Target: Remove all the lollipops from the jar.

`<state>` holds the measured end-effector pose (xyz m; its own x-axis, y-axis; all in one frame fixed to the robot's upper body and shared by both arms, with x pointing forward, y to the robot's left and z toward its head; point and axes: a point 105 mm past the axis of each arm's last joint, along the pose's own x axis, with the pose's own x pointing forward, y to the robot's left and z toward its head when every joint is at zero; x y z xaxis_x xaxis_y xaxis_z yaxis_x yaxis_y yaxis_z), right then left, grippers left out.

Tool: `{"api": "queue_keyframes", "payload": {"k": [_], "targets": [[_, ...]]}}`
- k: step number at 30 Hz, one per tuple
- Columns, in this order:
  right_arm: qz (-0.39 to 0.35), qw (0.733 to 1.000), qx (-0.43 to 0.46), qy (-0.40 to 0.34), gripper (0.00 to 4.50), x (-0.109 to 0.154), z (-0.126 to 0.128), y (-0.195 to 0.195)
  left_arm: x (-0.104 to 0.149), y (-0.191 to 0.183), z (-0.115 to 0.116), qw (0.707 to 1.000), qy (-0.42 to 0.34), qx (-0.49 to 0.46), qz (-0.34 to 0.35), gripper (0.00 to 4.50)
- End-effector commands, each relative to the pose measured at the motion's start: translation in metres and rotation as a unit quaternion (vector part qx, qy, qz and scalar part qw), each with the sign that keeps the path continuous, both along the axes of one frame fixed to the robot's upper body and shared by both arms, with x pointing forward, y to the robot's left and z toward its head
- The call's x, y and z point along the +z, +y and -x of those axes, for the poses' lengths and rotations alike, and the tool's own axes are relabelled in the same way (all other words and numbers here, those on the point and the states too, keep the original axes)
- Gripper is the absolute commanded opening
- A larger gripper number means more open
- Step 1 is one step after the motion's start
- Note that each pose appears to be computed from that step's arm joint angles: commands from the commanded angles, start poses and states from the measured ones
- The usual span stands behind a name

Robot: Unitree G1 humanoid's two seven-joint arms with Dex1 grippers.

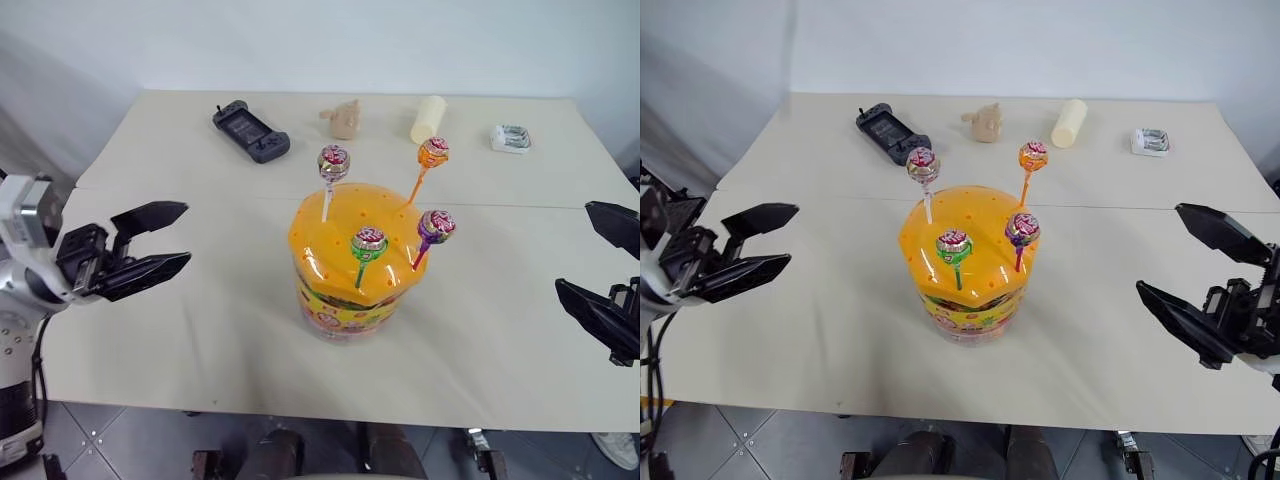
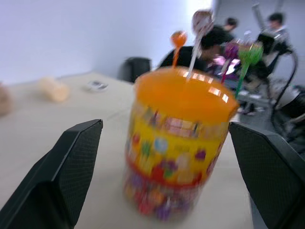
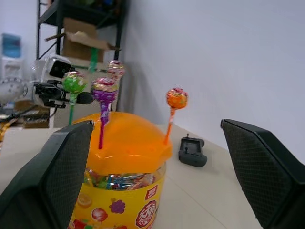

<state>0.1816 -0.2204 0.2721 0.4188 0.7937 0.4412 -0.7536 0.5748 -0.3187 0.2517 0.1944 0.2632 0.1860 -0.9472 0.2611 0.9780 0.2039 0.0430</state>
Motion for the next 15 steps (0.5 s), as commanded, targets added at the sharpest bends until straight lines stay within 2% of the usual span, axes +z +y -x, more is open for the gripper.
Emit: {"api": "queue_keyframes", "payload": {"k": [1,6,9,12,15], "targets": [[-0.008,1.0,-0.001,-0.015,4.45,0.006,0.012,0.004,0.021,-0.031,0.004,0.997,-0.009,-0.078,0.005,4.5],[0.01,1.0,-0.018,-0.002,4.45,-0.004,0.019,-0.001,0.031,-0.073,-0.015,0.992,-0.012,-0.125,-0.02,4.5],[0.01,0.999,-0.03,-0.002,4.5,-0.005,0.021,-0.002,0.032,-0.088,-0.02,0.989,-0.001,-0.146,-0.028,3.95],[0.005,0.999,-0.039,-0.002,4.5,-0.008,0.023,0.0,0.026,-0.103,-0.026,0.986,0.004,-0.156,-0.05,3.02],[0.0,0.999,-0.045,-0.001,4.5,-0.01,0.025,0.003,0.031,-0.113,-0.028,0.985,-0.005,-0.165,-0.047,2.12]]}}
